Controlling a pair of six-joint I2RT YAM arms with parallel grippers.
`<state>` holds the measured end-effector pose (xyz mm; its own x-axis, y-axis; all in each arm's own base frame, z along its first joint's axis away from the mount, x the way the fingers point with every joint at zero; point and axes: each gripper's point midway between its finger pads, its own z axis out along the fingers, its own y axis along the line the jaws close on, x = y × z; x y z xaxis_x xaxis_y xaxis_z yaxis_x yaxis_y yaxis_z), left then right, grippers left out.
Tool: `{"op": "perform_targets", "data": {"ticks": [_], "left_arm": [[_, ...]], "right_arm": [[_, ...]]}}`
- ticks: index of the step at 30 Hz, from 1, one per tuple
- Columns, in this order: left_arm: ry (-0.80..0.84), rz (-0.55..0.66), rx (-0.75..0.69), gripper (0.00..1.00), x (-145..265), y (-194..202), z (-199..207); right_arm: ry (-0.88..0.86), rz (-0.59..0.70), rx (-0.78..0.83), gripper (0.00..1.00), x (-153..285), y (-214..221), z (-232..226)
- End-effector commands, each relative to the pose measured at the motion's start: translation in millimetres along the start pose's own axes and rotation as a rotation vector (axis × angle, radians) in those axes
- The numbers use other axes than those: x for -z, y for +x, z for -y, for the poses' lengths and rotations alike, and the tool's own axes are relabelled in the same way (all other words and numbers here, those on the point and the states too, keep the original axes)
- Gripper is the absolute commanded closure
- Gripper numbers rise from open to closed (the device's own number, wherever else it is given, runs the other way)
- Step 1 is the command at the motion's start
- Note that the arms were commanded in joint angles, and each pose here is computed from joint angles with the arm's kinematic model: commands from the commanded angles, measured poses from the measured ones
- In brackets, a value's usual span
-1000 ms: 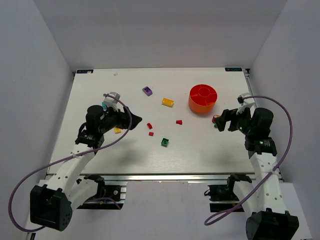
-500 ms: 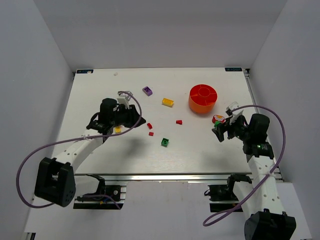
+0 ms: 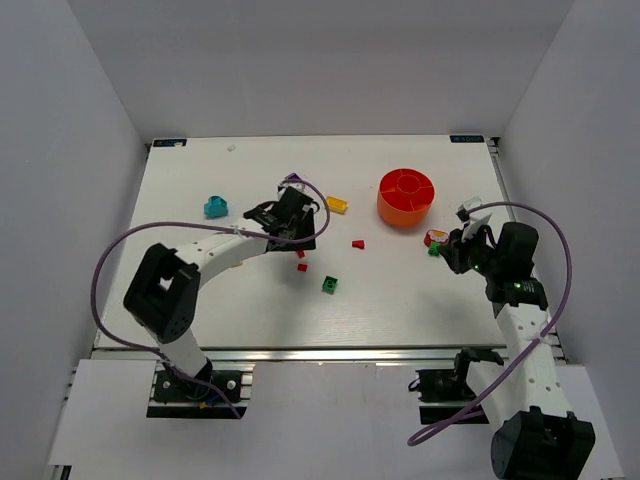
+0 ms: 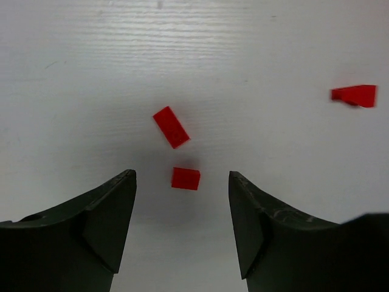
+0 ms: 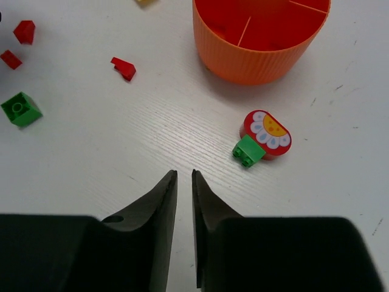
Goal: Sort the legos into containers by color
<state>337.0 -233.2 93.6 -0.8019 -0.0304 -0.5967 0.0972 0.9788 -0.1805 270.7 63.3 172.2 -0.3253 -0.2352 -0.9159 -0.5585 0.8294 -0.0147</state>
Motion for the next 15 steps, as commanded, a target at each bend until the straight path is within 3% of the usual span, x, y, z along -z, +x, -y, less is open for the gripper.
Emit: {"op": "perform_targets", "data": {"ticks": [1,4,9,15], "left_arm": [[-0.279,0.046,0.097,0.28,5,-3,-29],[-0.367,0.014,0.151,0.28,-8,5,-32],[-0.457,-0.007,0.196,0.29,-29,1,-24],[-0.428,-0.055,0.224,0.41,-53,16,-15]], "right_arm": [[0.067,0.052,-0.025,0.77,3,-24,13],[0.073,0.057,-0.023,0.71,4,-25,13],[0.078,0.065,-0.020,0.70,6,-27,13],[0.089,0.068,-0.023,0.70,7,-28,15]]}}
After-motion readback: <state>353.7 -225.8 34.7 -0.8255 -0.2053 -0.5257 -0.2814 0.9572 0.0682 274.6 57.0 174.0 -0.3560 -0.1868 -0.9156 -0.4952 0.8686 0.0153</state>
